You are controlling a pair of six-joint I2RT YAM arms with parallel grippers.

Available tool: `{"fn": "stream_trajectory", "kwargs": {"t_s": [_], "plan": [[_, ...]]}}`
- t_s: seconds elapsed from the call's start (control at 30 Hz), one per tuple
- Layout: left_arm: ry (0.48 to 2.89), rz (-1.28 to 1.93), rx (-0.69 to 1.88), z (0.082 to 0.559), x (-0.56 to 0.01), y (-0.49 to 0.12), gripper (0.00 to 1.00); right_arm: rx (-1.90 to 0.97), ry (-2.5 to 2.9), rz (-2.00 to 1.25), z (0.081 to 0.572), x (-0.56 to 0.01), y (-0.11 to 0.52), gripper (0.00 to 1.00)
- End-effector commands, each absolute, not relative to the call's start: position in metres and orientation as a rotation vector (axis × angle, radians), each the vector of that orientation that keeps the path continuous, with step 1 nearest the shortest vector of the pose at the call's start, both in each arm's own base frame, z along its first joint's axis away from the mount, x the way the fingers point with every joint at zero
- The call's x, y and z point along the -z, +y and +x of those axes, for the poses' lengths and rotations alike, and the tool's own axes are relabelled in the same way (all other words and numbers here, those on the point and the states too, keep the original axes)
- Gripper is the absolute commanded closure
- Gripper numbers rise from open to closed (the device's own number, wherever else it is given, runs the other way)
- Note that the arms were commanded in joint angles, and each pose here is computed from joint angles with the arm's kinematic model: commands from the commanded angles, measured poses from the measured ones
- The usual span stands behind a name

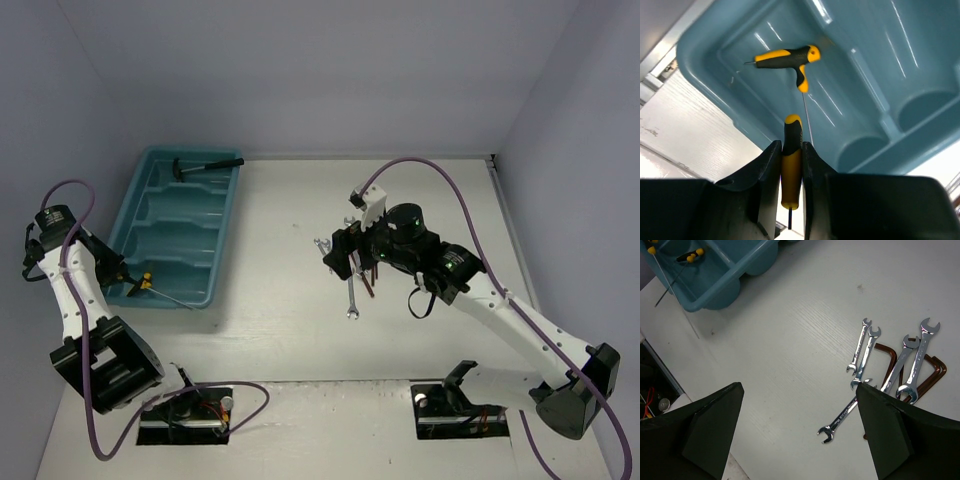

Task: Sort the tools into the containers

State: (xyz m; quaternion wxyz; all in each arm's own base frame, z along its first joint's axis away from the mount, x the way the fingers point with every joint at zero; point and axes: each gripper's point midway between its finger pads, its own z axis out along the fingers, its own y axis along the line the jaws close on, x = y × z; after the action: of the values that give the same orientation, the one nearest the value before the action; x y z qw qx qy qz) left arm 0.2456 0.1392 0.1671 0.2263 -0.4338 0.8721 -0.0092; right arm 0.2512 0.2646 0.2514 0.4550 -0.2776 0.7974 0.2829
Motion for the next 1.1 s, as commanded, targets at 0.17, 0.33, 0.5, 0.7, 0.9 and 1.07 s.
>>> {"fn": "stream_trajectory", "kwargs": {"t_s": [0.17, 0.33, 0.5, 0.7, 0.9, 1.07], "plan": [[2.156, -1.333, -0.033, 0.269, -0.186, 0.166, 0.86, -0.695, 1.905, -0.648, 0.256, -0.267, 0.262, 0.06], [2.119, -1.364, 0.027, 0.276, -0.181, 0.162, 0.77, -0.694, 1.914, -0.646, 0.255, -0.263, 0.262, 0.06], [2.123, -1.366, 0.023, 0.276, -0.178, 0.162, 0.71, -0.694, 1.921, -0.648, 0.254, -0.261, 0.261, 0.06], [2.118, -1.360, 0.004, 0.274, -0.181, 0.164, 0.65, -0.697, 1.925, -0.649, 0.254, -0.259, 0.262, 0.06], [2.066, -1.227, 0.099, 0.284, -0.217, 0.150, 0.53, -0.665, 1.938, -0.614, 0.258, -0.256, 0.257, 0.06], [2.018, -1.036, 0.151, 0.286, -0.260, 0.119, 0.50, -0.602, 1.979, -0.519, 0.269, -0.246, 0.245, 0.07]]}}
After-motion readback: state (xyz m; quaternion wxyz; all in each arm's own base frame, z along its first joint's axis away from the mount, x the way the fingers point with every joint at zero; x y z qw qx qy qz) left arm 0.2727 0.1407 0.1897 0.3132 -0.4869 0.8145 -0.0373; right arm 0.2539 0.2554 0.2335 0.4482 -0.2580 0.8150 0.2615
